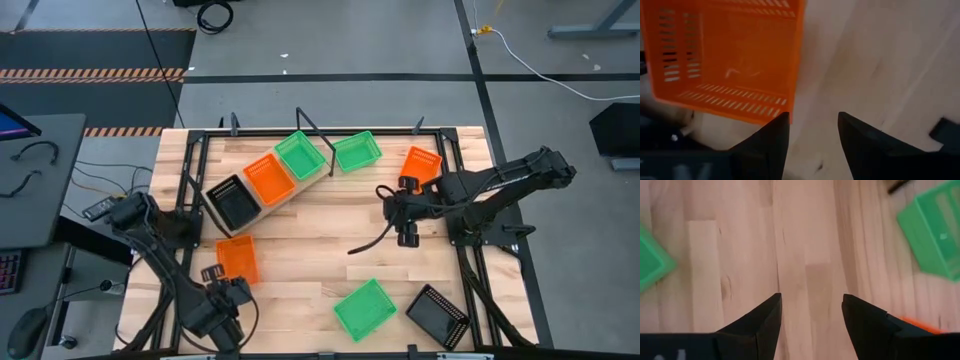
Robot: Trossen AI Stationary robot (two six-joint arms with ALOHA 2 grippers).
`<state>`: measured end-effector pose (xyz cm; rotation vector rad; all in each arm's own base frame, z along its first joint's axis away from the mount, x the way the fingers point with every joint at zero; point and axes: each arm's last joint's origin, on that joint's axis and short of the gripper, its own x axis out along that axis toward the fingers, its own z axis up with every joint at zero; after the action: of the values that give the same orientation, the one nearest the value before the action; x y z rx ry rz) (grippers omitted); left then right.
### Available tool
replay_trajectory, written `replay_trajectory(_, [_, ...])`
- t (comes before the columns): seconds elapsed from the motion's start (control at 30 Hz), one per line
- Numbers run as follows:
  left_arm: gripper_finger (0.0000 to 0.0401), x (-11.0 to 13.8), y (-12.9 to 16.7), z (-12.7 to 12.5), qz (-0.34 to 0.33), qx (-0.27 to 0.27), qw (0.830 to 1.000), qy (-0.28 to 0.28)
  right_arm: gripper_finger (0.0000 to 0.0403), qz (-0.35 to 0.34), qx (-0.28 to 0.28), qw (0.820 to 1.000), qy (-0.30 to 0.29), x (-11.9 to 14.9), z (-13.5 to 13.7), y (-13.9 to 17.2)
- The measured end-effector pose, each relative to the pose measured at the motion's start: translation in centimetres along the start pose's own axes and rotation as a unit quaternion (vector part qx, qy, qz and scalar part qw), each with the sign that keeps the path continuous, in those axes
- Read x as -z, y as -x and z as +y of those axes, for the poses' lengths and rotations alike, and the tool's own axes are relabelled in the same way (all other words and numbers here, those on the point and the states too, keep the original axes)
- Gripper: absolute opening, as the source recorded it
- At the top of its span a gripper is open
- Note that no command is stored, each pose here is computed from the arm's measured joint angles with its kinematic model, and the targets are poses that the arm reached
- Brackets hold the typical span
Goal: Stack baskets on shelf by color
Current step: Stack the right orange bin on top of the orange bin on the shelf
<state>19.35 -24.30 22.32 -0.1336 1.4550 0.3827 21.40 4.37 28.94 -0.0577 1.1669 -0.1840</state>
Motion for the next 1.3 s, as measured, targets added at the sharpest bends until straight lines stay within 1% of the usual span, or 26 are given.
replay_trajectory(0.13, [0.0175,0.1,-0.3,0.0,-0.008,-0.004,1.0,-0.018,0.0213,0.019,0.008,0.999,-0.027,0.5,0.1,0.1])
replay_trajectory(0.23, [0.0172,0.2,-1.4,0.3,-0.01,-0.014,0.999,-0.031,0.0213,0.024,0.018,0.999,-0.043,0.7,0.2,0.1])
replay_trajectory(0.4, [0.0172,0.6,-3.0,1.0,0.009,-0.036,0.998,-0.046,0.0213,0.032,0.064,0.995,-0.075,1.1,-0.2,0.2])
replay_trajectory(0.53, [0.0172,0.4,-3.3,0.9,0.006,-0.025,0.998,-0.065,0.0213,0.041,0.098,0.989,-0.104,1.4,-0.6,0.2])
replay_trajectory(0.63, [0.0172,0.1,-3.4,0.9,0.007,-0.024,0.997,-0.067,0.0213,0.046,0.128,0.983,-0.124,1.6,-1.2,0.2])
replay_trajectory(0.77, [0.0172,-0.3,-3.4,0.9,0.004,-0.016,0.997,-0.071,0.0213,0.055,0.157,0.975,-0.145,1.5,-2.5,-0.1])
replay_trajectory(0.87, [0.0172,-0.6,-3.5,0.5,-0.014,0.0,0.997,-0.074,0.0213,0.089,0.172,0.967,-0.164,1.1,-4.0,-1.2])
replay_trajectory(1.1, [0.0172,-1.0,-3.5,0.1,-0.03,0.024,0.997,-0.064,0.0213,0.228,0.169,0.945,-0.164,0.1,-7.5,-6.4])
replay_trajectory(1.2, [0.0172,-1.1,-3.5,0.1,-0.037,0.023,0.998,-0.051,0.0213,0.262,0.16,0.938,-0.161,-0.1,-9.1,-8.4])
replay_trajectory(1.3, [0.0172,-1.2,-3.4,0.0,-0.053,0.027,0.997,-0.04,0.0213,0.281,0.135,0.935,-0.169,0.0,-10.8,-9.8])
